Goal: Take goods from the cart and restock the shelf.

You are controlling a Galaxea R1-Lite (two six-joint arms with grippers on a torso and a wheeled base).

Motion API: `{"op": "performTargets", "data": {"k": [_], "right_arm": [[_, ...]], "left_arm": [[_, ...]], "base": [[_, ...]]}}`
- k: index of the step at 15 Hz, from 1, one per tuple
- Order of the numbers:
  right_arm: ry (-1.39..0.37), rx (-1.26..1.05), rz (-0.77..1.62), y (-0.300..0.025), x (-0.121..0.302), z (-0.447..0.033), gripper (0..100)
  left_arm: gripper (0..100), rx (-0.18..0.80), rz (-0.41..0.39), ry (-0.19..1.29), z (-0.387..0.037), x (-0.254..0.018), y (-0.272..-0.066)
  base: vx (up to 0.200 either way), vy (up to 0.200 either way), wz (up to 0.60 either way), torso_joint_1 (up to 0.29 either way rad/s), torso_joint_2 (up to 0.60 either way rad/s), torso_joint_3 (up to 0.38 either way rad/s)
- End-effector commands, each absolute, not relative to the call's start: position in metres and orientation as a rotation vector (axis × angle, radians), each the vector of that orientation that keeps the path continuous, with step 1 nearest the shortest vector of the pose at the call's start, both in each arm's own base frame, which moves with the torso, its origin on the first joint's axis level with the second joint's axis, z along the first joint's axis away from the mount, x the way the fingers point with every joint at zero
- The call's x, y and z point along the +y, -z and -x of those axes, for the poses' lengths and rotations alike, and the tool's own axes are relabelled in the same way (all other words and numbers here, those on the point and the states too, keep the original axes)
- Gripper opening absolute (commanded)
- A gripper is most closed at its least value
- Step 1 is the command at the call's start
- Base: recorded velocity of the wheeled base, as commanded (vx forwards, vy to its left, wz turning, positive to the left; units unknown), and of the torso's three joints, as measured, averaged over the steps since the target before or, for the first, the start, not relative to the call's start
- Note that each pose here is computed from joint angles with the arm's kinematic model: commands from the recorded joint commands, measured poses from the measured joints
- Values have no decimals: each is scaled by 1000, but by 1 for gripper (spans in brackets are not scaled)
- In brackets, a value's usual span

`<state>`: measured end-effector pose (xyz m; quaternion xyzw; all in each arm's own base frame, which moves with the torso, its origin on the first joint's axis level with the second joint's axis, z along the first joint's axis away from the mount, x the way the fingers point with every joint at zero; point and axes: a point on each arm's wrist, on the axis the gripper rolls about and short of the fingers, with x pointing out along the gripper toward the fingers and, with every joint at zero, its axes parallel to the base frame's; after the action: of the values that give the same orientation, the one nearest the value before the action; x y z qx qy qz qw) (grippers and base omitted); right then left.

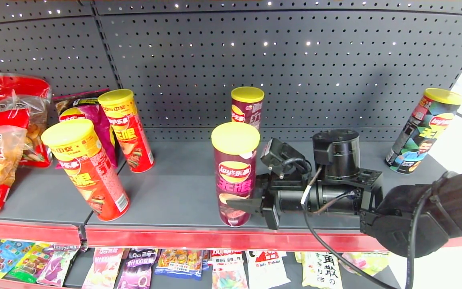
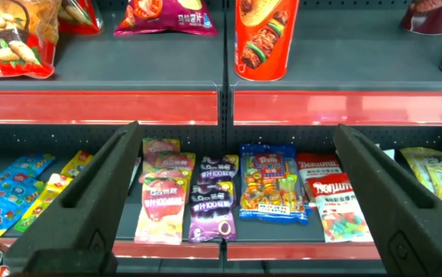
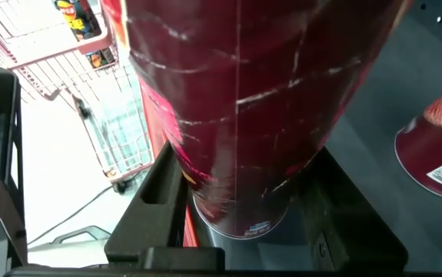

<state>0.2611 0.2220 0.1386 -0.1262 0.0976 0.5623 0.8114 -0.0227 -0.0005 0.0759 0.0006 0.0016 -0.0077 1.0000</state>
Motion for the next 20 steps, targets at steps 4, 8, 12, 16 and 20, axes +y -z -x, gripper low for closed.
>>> {"op": "performTargets", "data": {"k": [4,8,12,16,20], "right_arm": [[-1222,203,289,-136,223,-259,0],[-1222,212,288,-134,222,-259,0],[-1220,211,283,-135,223,-261,100],[-1198,223,247,-141,219,-258,100],[-1137,256,194,-150,203,-240,100]], "left_arm": [[100,6,-1,15,22,0,-76],[100,5,-1,15,23,0,-76],[100,5,-1,15,23,0,-76],[100,5,-1,15,23,0,-76],[100,5,-1,15,23,0,-76]], "base": [[0,0,0,0,0,0],[0,0,0,0,0,0],[0,0,0,0,0,0],[0,0,0,0,0,0],[0,0,0,0,0,0]]}}
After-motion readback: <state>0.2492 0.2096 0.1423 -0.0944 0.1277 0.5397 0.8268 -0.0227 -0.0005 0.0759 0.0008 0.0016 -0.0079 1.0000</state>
